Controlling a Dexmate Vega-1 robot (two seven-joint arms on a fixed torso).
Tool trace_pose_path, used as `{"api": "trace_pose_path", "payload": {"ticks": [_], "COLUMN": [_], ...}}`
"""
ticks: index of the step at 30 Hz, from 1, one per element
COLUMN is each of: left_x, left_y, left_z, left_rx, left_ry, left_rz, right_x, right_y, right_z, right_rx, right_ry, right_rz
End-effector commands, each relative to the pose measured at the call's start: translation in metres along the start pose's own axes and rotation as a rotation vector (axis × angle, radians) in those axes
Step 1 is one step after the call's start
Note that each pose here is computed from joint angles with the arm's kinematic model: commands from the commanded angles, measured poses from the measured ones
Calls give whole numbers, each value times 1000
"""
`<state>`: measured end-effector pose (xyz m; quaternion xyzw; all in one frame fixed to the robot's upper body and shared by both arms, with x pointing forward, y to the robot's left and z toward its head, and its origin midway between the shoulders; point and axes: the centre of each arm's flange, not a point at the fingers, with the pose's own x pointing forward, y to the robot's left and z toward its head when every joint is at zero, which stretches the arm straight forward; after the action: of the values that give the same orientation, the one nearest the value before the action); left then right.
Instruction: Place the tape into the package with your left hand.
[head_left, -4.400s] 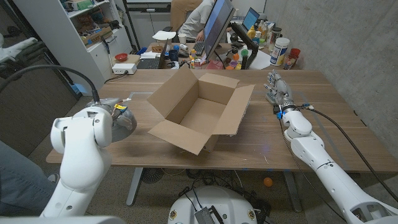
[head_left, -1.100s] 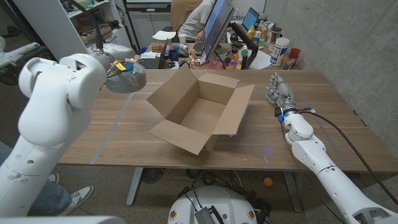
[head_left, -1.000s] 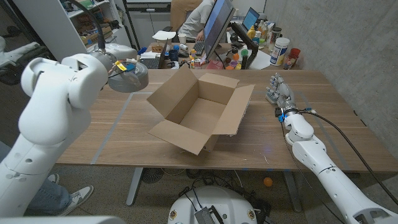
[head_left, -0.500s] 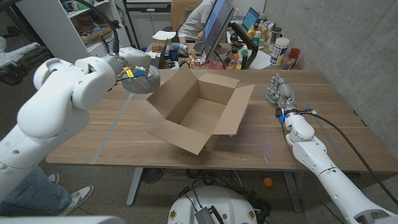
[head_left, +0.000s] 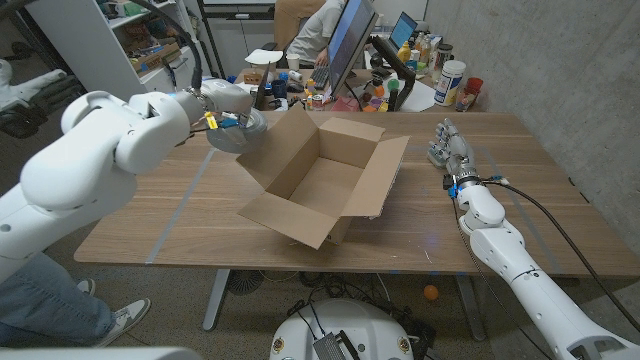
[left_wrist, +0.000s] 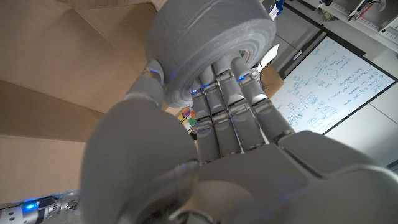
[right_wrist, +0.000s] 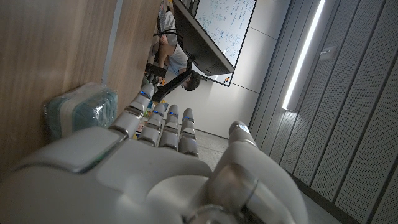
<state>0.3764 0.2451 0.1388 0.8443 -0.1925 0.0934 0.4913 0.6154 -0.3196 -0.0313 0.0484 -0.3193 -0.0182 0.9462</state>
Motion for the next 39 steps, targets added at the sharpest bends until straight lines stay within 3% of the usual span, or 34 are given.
{"api": "trace_pose_path", "payload": {"ticks": [1,8,16,30,39], "left_x": [17,37,56,67,78], "left_y": [8,19,17,19,23], "left_z": [8,16,35,47,67], "left_rx": [73,78,92,109,122], "left_ry": [-76,-132,-231,-305,-383], "left_rz": [33,63,48,52,64], "right_x": [0,0,-2,-5,-4], "right_y": [0,-1,-5,-9,-8], "right_z": [-4,-5,-5,-6,-7], "right_rx": [9,11,12,20,26], "right_ry": [4,0,-1,-7,-13], "right_rz": [-3,-7,-16,-24,-25]}}
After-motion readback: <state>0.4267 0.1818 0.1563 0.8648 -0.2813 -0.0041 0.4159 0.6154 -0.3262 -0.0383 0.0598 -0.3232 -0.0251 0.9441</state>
